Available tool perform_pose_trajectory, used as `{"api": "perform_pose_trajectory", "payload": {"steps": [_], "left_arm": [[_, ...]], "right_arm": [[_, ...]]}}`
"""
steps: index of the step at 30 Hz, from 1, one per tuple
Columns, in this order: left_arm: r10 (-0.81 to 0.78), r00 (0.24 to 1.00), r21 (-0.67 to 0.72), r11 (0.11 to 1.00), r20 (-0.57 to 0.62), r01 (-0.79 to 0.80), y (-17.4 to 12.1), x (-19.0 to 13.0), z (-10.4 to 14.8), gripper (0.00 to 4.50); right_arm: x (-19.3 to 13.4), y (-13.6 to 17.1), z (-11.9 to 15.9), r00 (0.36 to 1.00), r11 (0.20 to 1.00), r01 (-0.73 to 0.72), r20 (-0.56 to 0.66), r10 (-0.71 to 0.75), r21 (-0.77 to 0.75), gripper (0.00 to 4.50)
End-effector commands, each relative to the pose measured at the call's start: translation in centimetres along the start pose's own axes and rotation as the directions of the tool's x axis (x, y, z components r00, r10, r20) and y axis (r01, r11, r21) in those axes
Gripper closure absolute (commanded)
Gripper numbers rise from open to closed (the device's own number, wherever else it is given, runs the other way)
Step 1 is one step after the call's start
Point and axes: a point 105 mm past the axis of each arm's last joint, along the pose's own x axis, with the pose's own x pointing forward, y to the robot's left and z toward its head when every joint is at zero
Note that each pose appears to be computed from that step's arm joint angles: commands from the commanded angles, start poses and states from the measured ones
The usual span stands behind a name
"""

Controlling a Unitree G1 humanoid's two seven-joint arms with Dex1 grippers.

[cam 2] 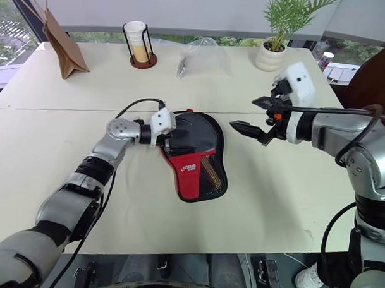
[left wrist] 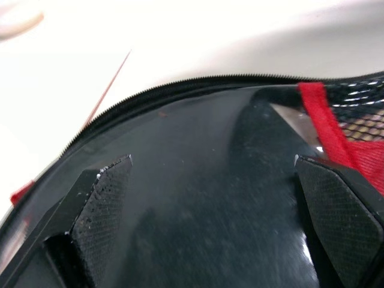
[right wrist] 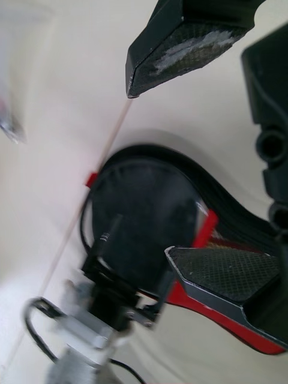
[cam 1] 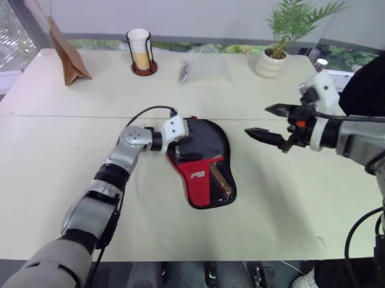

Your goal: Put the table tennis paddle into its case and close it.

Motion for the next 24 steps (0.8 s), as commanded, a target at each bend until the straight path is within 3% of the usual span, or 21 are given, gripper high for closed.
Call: {"api": "perform_pose_trajectory", "payload": {"steps": [1,8,17,24], "left_arm": [[0.032,0.988,0.001,0.999,0.154,-0.032,1.0,-3.0,4.8,0.0],[0.101,0.982,-0.016,0.995,0.161,-0.1,1.1,-6.9,7.0,0.0],[0.222,0.971,-0.025,0.975,0.09,-0.221,1.6,-11.1,6.8,0.0],[0.264,0.963,-0.024,0.964,0.057,-0.263,1.6,-12.3,6.4,0.0]], "right_arm": [[0.8,1.0,0.6,0.998,0.997,-0.062,0.023,0.063,-0.055,0.06],[3.2,2.3,-0.7,0.985,0.984,-0.172,-0.002,0.172,-0.033,0.06],[6.2,3.2,-0.3,0.97,0.97,-0.237,0.035,0.239,-0.057,0.06],[7.9,3.9,-0.1,0.96,0.959,-0.274,0.038,0.277,-0.072,0.06]]}}
